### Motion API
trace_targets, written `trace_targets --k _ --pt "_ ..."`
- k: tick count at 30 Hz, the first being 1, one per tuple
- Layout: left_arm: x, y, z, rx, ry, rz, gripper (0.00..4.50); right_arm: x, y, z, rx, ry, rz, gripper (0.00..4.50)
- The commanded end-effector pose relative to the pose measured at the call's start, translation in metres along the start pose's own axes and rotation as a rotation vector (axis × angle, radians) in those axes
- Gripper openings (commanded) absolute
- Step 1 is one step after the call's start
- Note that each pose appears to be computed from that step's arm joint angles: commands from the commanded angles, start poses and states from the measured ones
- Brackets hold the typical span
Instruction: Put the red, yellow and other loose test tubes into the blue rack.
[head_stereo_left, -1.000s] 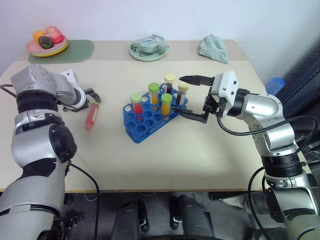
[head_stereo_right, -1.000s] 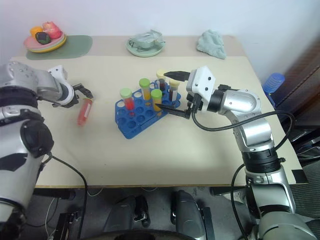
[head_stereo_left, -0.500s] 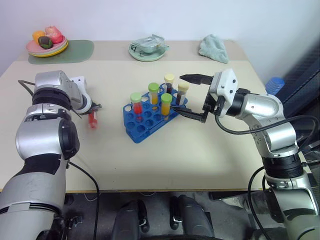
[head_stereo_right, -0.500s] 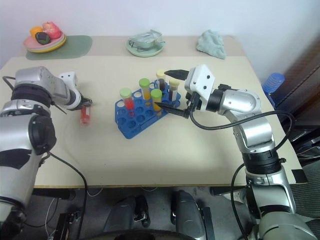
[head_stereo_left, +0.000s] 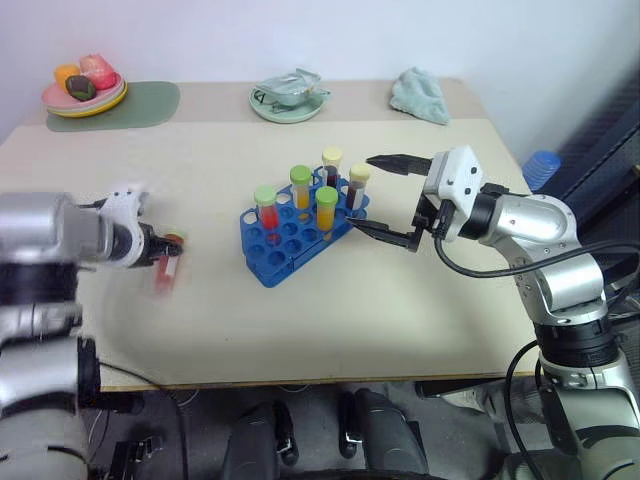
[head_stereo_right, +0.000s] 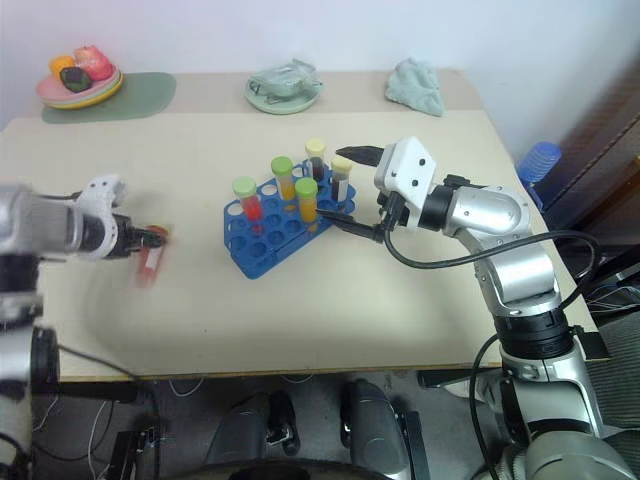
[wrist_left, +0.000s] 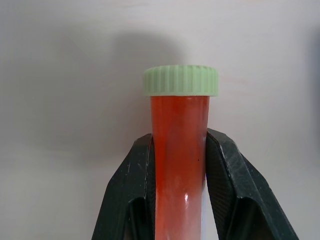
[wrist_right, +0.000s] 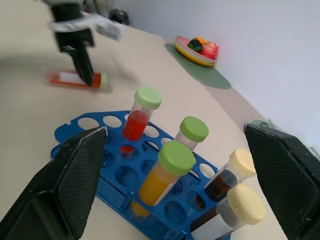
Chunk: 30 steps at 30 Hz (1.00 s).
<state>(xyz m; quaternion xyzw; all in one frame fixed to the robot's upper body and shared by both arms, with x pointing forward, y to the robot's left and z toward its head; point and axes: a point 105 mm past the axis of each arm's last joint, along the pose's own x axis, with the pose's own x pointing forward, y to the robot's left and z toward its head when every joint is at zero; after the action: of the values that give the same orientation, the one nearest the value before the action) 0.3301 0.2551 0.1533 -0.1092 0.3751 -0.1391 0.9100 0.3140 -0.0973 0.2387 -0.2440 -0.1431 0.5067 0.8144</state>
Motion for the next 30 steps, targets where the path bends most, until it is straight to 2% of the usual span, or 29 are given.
trace_targets --k 1,4,7,8,14,19,26,30 --pt "-0.05 -0.056 0.018 0.233 -0.349 -0.359 0.78 -0.004 -0.006 0.011 -0.035 -0.034 -0.026 4.5" --pt "-0.059 -0.074 0.0 0.415 -0.41 -0.426 0.78 -0.004 -0.007 0.009 -0.03 -0.035 -0.033 4.5" --pt "-0.074 -0.101 0.012 0.523 -0.663 -0.542 0.78 -0.005 -0.008 0.008 -0.026 -0.037 -0.049 4.5" --pt "-0.075 -0.108 0.015 0.538 -0.705 -0.57 0.78 -0.006 -0.008 0.008 -0.024 -0.037 -0.056 4.5" --pt "-0.045 -0.132 0.017 0.709 -0.811 -0.625 0.78 -0.023 -0.005 0.004 -0.008 -0.009 -0.137 4.5" --pt "-0.023 -0.149 0.025 0.685 -0.936 -0.684 0.78 -0.046 0.014 -0.001 0.064 0.031 -0.2 4.5" --pt "0.022 -0.172 0.021 0.744 -0.99 -0.693 0.78 -0.085 0.05 -0.011 0.324 0.084 -0.252 4.5" --pt "0.035 -0.177 0.012 0.762 -0.994 -0.703 0.78 -0.092 0.058 -0.007 0.37 0.094 -0.273 4.5"
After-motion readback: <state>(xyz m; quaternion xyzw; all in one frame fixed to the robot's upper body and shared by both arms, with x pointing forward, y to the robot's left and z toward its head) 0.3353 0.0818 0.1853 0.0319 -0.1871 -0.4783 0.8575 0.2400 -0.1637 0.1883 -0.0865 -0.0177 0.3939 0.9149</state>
